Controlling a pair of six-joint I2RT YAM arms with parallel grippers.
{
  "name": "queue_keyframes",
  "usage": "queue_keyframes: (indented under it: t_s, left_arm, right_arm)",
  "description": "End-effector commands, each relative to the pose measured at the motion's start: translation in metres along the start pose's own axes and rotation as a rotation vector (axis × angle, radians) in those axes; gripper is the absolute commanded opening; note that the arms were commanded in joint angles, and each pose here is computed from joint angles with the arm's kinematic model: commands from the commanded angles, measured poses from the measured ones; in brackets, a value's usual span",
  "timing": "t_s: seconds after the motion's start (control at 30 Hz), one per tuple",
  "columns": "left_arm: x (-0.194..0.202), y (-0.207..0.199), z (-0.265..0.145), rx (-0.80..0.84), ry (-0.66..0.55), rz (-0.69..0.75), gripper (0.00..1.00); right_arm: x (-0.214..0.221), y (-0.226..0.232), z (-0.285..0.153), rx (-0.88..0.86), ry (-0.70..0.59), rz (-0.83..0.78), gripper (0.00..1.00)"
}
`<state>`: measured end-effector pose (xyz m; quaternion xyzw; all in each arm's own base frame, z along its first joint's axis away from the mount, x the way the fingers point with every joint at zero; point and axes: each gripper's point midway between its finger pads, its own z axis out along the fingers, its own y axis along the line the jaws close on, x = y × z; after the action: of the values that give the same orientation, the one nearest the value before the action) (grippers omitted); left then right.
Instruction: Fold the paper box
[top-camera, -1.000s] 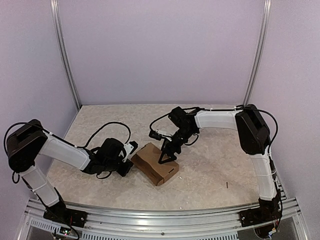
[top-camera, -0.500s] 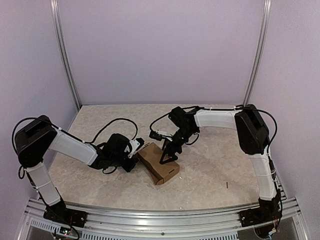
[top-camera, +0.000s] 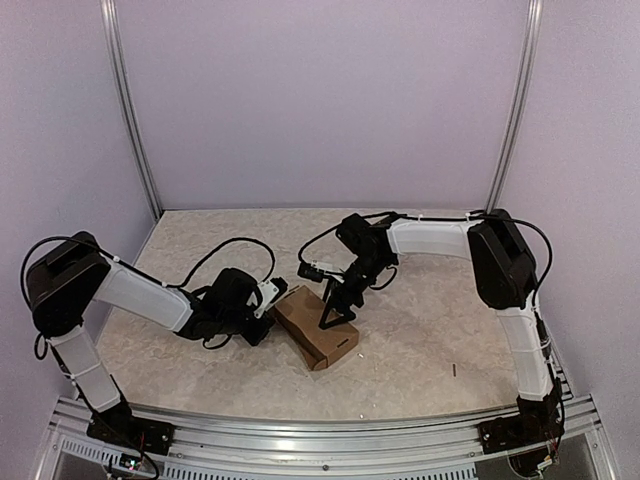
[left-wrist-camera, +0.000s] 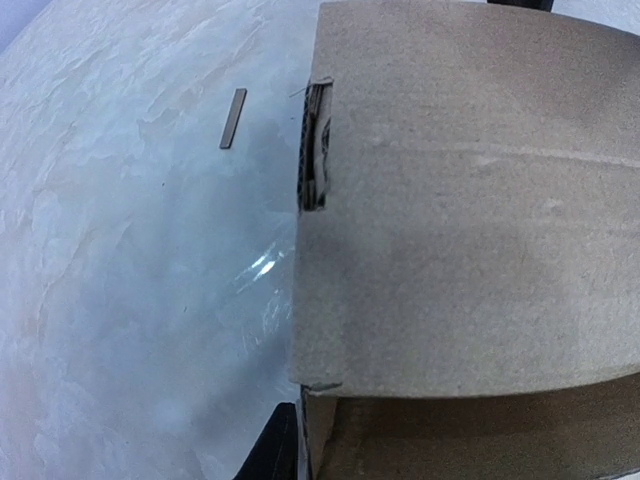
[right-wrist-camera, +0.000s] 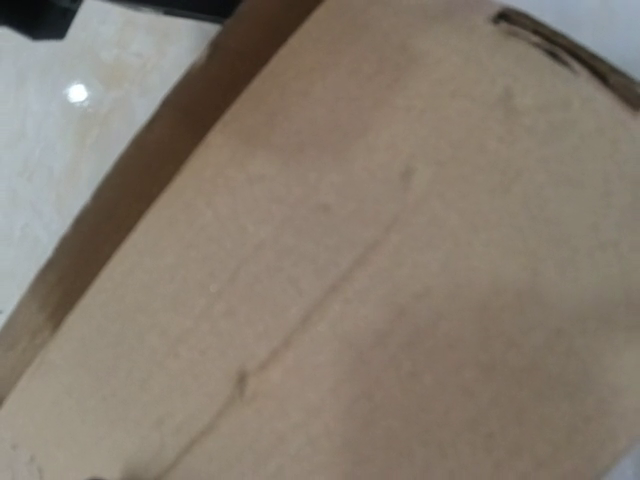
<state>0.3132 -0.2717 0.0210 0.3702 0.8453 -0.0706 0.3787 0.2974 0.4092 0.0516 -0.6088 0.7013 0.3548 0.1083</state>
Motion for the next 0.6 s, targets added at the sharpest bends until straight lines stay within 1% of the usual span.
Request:
queue_keyframes:
  t_s: [0.0,0.33,0.43,0.57]
  left_arm:
    - [0.006,0.013,-0.008,-0.042,0.007,-0.032,0.21]
    - [0.015,0.017,-0.005,-0.052,0.023,-0.062,0.21]
    - [0.005,0.019,-0.002,-0.049,0.0,-0.051,0.21]
    - [-0.021,0.016,0.006,-0.021,-0.053,-0.021,0.21]
  right_arm:
    - [0.037,0.009,0.034,-0.075,0.107,0.014,0.9]
    - [0.04,0.01,0.036,-0.088,0.116,0.014,0.9]
    - [0.042,0.01,0.038,-0.075,0.137,-0.007,0.9]
    - [0.039,0.017,0.04,-0.073,0.148,-0.067,0.9]
